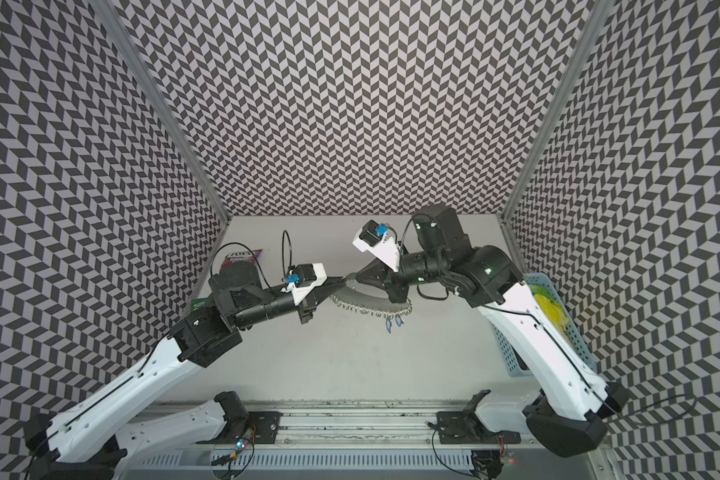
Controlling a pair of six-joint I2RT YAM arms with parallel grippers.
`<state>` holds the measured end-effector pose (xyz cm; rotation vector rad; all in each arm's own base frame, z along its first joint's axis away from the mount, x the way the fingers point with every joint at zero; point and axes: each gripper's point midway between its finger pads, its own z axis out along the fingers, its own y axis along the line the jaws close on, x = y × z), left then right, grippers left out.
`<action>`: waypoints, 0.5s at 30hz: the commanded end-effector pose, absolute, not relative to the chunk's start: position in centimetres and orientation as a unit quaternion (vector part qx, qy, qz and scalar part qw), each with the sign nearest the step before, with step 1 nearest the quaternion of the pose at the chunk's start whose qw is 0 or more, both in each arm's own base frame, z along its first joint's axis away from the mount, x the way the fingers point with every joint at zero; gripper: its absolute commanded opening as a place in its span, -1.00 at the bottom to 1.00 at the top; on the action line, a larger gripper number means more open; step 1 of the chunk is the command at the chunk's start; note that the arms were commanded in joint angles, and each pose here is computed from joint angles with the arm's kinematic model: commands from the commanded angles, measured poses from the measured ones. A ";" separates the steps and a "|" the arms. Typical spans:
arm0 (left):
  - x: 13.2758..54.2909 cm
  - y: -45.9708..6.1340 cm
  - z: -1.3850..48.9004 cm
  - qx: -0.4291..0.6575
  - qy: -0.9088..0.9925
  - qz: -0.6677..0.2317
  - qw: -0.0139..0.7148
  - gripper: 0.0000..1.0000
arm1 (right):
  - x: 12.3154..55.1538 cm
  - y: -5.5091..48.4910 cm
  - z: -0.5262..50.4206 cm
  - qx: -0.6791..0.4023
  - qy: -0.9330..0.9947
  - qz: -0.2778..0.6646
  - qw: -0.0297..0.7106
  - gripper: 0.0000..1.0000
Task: Attach keys to a key ring
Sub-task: Insert the key onto the keyring.
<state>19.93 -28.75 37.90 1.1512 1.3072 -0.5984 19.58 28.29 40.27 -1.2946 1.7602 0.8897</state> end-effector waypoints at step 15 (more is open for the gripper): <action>22.7 -28.5 37.0 0.485 0.577 -0.181 0.632 -1.00 | 19.9 31.0 41.1 -0.502 0.699 0.321 0.395 -1.00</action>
